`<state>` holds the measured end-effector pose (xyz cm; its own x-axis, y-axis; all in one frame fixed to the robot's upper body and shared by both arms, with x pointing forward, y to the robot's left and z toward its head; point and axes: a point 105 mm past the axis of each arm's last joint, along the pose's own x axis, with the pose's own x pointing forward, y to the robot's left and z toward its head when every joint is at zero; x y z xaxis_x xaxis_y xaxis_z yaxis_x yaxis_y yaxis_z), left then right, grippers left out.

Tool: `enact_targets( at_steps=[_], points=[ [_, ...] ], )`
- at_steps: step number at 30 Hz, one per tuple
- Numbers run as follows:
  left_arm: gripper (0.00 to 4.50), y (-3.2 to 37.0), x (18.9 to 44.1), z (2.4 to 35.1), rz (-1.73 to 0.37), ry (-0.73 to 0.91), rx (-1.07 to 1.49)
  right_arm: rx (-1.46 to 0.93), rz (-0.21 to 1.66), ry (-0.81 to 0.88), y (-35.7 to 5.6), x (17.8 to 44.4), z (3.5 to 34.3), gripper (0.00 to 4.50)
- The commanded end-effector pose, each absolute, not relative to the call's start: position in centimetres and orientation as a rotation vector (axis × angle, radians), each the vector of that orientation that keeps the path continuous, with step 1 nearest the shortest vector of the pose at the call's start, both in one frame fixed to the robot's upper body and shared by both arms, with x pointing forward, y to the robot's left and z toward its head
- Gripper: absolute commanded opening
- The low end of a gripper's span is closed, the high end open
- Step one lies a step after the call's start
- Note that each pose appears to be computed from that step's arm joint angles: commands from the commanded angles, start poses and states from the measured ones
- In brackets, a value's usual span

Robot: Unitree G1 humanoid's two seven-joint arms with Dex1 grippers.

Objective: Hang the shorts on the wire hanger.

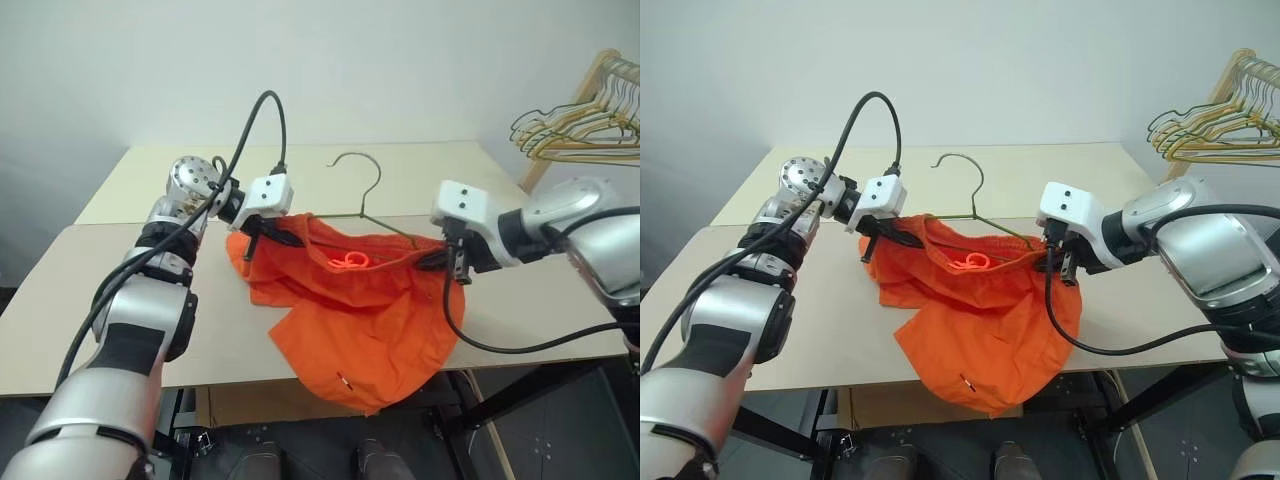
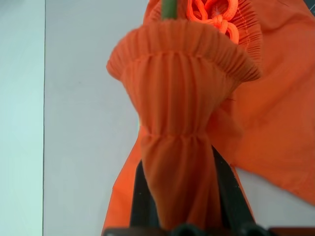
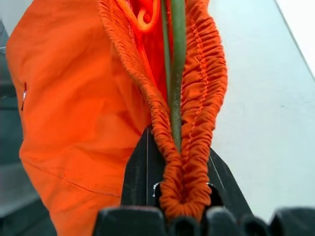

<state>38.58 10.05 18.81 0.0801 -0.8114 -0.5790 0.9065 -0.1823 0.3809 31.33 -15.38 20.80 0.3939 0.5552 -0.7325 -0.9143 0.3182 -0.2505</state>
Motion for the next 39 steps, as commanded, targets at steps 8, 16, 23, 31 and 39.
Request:
enact_targets(
  at_steps=[8,16,23,31,39],
  points=[
    [0.00,9.5,38.7,20.6,-1.526,0.055,0.868,-0.708,1.038,0.590,-15.3,31.3,21.5,0.05],
    [1.43,9.2,38.6,22.3,-1.535,-0.017,0.764,-0.619,0.988,0.615,-16.6,30.1,20.9,0.05],
    [3.79,9.9,39.0,25.7,-1.464,-0.131,0.597,-0.451,0.875,0.642,-18.4,28.5,20.2,0.05],
    [4.45,10.6,41.4,30.9,-1.108,-0.389,0.257,-0.163,0.524,0.648,-23.5,25.2,18.4,0.05],
    [4.45,7.4,37.3,30.6,-1.148,-0.455,0.026,-0.037,0.161,0.543,-29.1,21.6,17.7,0.05]
  ],
)
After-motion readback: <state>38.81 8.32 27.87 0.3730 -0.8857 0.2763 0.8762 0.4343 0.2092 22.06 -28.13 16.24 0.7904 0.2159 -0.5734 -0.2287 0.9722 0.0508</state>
